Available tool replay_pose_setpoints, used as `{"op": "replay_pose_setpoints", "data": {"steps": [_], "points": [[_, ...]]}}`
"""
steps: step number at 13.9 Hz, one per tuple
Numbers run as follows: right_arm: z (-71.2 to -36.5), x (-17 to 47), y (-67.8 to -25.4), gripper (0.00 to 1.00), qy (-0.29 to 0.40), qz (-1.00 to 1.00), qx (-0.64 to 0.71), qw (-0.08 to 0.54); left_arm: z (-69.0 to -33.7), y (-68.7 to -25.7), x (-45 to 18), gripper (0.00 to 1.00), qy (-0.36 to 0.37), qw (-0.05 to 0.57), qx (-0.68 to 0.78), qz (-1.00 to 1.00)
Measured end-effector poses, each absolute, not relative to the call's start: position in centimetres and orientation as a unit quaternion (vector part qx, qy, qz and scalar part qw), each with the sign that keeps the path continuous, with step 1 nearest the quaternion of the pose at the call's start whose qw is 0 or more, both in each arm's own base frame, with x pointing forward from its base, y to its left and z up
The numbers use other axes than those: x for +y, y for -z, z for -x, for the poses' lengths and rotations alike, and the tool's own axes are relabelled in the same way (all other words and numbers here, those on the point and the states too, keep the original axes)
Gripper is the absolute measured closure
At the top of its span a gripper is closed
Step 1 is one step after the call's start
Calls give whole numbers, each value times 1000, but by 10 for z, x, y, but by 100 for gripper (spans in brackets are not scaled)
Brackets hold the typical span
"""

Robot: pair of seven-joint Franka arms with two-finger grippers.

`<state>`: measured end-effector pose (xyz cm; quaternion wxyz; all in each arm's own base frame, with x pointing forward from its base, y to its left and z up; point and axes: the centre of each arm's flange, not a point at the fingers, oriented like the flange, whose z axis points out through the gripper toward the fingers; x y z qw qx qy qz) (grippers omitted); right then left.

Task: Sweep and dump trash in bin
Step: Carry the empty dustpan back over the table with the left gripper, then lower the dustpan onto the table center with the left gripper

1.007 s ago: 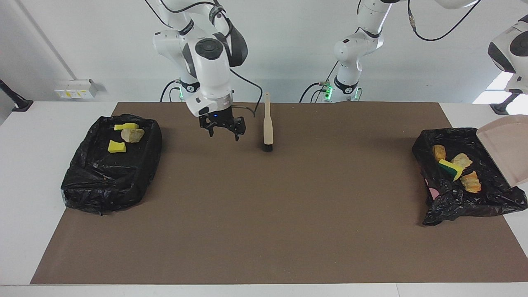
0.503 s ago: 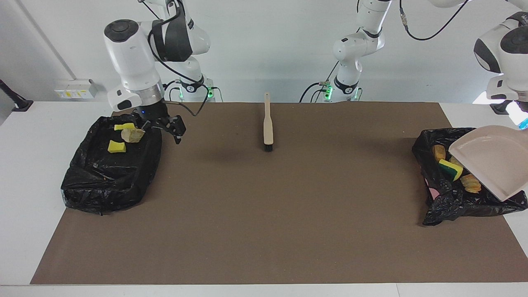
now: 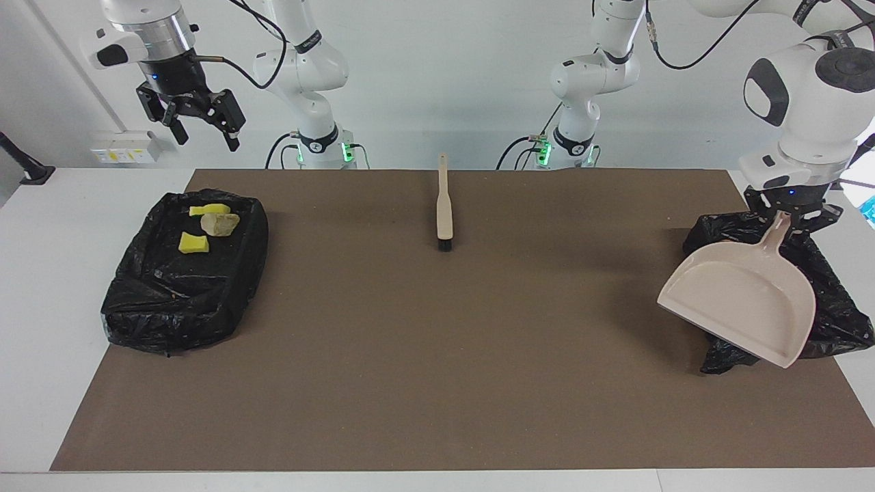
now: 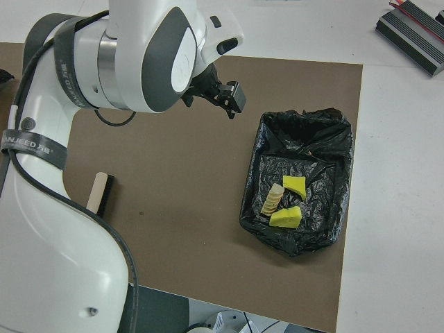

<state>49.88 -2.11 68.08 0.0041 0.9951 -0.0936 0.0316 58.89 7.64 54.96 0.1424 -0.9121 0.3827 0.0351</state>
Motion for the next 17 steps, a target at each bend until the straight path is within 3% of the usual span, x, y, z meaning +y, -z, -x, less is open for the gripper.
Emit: {"op": "replay_pose_setpoints", "data": {"steps": [8, 17], "points": [[-496, -24, -681, 0, -26, -995, -96, 4, -577, -545, -77, 67, -1, 62, 212, 975], [-496, -26, -679, 0, -18, -995, -98, 4, -538, -531, -228, 67, 13, 35, 240, 970]]}}
